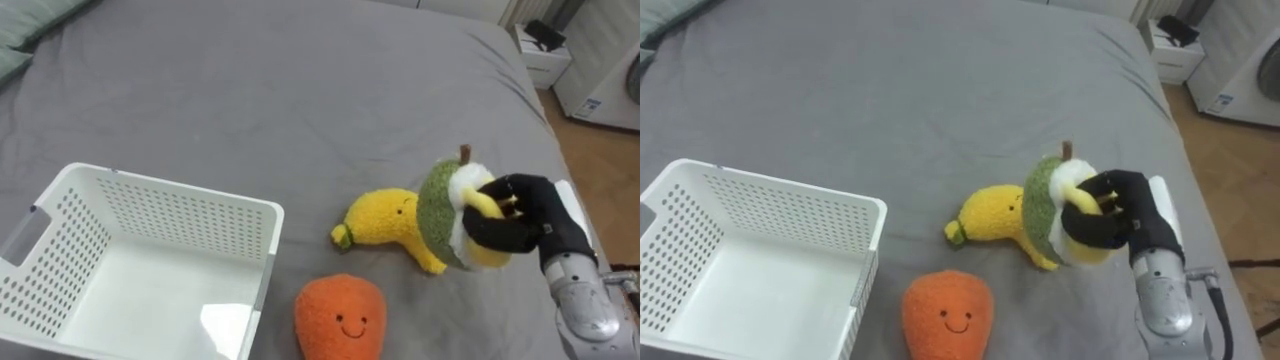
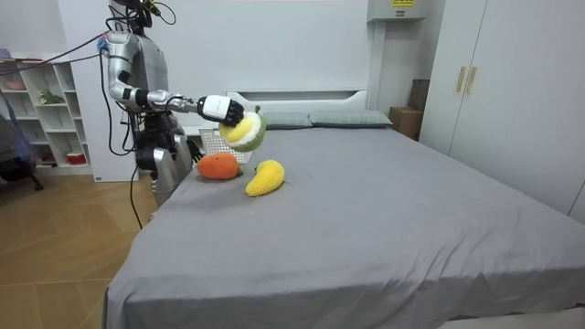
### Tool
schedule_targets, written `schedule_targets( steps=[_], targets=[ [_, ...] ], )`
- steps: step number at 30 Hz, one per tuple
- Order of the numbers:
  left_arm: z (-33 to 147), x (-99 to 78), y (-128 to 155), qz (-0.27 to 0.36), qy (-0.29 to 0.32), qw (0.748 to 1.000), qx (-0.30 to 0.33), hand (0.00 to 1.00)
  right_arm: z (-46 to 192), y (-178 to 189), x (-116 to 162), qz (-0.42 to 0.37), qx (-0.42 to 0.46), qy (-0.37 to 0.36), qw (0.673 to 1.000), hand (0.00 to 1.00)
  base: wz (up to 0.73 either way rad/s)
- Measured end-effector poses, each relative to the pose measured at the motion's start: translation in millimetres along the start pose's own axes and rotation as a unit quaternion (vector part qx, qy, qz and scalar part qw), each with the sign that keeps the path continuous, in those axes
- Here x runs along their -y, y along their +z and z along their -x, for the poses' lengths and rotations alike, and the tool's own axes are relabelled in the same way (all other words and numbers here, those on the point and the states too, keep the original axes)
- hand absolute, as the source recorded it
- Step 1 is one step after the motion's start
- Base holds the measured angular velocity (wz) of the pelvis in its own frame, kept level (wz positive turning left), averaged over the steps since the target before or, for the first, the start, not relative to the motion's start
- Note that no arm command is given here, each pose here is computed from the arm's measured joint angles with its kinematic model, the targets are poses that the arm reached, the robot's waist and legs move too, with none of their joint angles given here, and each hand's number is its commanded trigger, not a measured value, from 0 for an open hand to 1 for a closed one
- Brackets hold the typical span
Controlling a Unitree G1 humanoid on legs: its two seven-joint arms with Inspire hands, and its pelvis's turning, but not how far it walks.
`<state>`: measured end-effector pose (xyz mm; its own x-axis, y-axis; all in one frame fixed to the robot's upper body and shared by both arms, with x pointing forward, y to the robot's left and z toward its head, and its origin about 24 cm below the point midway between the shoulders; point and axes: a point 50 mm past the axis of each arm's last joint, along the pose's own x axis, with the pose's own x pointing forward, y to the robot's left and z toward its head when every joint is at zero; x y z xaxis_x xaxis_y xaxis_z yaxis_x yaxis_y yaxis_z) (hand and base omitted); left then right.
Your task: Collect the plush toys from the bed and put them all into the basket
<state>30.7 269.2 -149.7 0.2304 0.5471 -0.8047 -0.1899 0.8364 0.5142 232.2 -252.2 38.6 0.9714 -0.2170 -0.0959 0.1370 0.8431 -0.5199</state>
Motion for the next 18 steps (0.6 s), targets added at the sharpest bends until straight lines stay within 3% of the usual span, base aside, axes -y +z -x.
schedule_targets(
  steps=[18],
  targets=[
    [-0.5,4.2,7.5,-0.028,-0.004,1.000,0.010,0.00,-18.2,68.4,-0.9,-0.033,0.118,0.027,0.992,1.00,0.04]
  ],
)
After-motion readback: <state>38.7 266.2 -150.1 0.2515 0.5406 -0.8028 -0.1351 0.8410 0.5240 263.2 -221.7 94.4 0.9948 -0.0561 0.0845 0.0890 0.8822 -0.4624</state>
